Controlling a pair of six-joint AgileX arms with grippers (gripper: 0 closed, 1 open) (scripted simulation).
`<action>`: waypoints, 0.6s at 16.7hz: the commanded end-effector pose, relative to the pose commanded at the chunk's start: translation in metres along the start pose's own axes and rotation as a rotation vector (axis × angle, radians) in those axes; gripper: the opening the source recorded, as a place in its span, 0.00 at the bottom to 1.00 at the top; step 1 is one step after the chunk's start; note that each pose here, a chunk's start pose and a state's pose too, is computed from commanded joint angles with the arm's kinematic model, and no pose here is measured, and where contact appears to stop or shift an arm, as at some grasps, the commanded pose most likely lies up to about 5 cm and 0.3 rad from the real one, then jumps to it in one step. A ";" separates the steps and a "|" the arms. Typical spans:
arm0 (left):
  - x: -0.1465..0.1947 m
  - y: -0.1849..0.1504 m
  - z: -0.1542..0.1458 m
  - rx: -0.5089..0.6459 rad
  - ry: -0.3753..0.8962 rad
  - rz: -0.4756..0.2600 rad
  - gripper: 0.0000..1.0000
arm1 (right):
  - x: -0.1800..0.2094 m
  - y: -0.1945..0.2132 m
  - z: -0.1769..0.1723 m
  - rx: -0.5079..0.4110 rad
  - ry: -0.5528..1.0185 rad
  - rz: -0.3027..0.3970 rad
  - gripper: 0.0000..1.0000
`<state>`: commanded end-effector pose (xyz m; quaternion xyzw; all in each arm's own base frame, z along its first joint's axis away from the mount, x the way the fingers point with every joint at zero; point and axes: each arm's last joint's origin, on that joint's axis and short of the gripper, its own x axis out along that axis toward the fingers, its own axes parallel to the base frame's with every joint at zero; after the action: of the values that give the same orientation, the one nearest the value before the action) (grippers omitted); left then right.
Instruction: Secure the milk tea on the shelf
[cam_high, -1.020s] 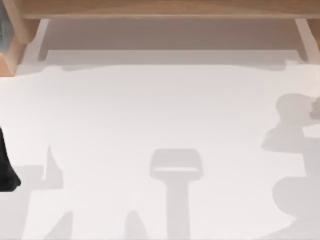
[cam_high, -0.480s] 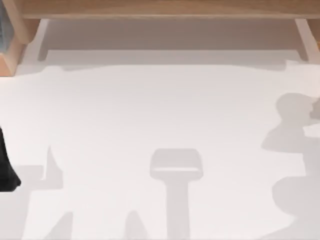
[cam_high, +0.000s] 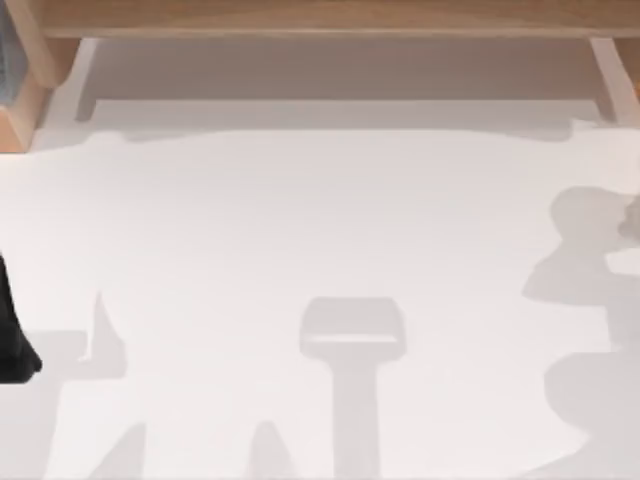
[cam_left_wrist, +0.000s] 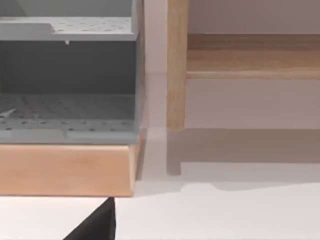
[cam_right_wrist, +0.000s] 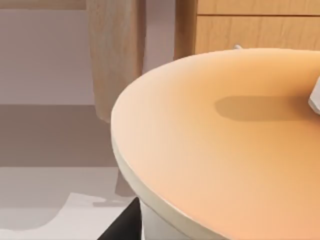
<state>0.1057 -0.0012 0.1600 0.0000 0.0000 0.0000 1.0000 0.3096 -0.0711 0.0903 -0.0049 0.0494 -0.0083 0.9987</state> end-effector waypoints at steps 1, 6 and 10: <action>0.000 0.000 0.000 0.000 0.000 0.000 1.00 | 0.000 0.000 0.000 0.002 0.001 -0.001 0.00; 0.000 0.000 0.000 0.000 0.000 0.000 1.00 | -0.001 0.000 0.009 0.002 0.001 -0.001 0.00; 0.000 0.000 0.000 0.000 0.000 0.000 1.00 | -0.001 0.000 0.009 0.004 0.003 0.000 0.00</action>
<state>0.1057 -0.0012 0.1600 0.0000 0.0000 0.0000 1.0000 0.3091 -0.0714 0.0990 -0.0029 0.0511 -0.0087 0.9987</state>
